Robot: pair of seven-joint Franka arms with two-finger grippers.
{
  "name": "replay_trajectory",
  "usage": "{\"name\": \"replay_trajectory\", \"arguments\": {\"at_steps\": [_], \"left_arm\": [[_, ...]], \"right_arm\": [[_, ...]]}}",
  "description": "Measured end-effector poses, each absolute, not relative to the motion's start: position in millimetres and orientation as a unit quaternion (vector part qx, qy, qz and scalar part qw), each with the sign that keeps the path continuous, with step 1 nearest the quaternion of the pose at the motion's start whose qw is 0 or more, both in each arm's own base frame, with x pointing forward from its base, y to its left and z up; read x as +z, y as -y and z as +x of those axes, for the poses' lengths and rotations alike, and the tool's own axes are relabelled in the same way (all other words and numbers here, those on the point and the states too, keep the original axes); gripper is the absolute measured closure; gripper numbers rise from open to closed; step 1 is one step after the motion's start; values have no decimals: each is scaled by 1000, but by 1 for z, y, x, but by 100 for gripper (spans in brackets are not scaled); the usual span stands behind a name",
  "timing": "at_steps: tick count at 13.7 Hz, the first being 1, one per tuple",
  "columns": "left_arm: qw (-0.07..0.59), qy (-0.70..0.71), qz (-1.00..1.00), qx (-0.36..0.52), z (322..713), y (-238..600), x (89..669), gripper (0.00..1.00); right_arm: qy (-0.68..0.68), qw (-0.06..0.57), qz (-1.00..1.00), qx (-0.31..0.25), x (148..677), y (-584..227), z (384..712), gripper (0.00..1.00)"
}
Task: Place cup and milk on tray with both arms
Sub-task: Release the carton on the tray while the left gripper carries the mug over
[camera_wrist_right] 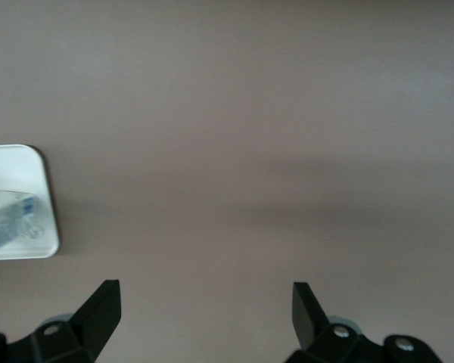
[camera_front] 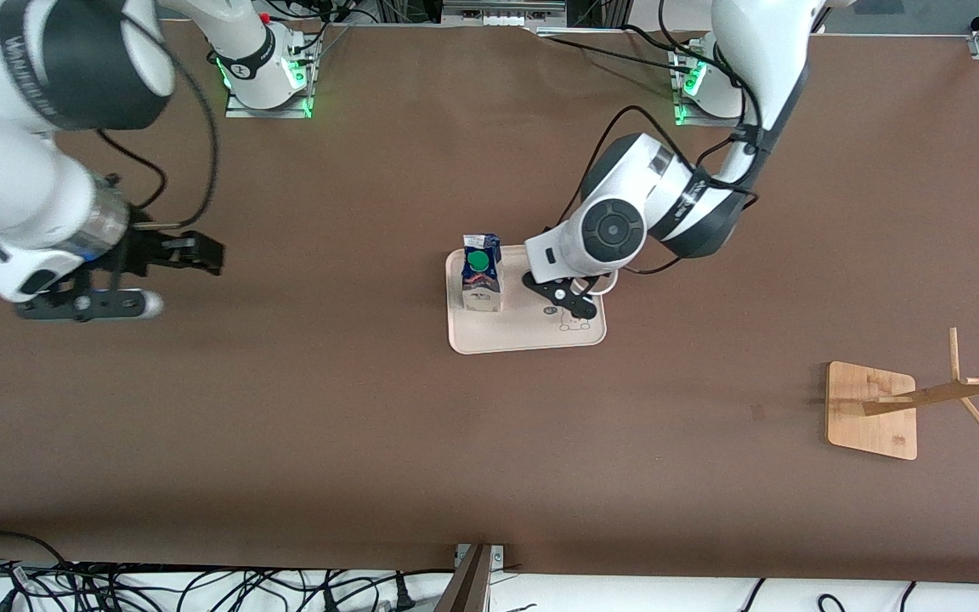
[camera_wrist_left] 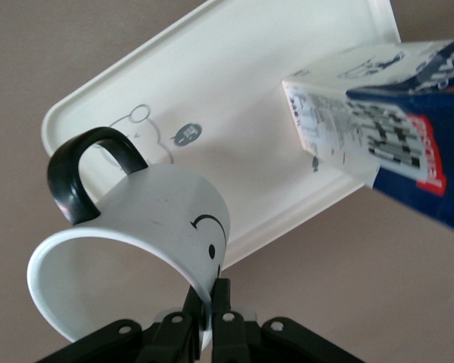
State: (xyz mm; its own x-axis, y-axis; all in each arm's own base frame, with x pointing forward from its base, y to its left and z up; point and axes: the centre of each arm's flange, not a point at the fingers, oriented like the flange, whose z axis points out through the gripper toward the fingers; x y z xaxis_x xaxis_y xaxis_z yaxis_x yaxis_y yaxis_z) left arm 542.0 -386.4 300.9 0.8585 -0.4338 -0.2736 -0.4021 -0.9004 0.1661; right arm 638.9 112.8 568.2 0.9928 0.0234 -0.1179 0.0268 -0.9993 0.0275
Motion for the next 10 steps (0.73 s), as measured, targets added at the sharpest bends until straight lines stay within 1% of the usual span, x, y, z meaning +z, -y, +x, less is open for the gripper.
{"name": "replay_trajectory", "arguments": {"at_steps": [3, 6, 10], "left_arm": [[47, 198, 965, -167, 541, 389, 276, 92], [48, 185, 968, -161, 538, 400, 260, 92], [46, 178, 970, -160, 539, 400, 256, 92]], "right_arm": [[28, 1, 997, -74, 566, -45, 642, 0], [42, -10, 996, -77, 569, 8, 640, 0], [30, 8, 997, -65, 586, 28, 627, 0]]}}
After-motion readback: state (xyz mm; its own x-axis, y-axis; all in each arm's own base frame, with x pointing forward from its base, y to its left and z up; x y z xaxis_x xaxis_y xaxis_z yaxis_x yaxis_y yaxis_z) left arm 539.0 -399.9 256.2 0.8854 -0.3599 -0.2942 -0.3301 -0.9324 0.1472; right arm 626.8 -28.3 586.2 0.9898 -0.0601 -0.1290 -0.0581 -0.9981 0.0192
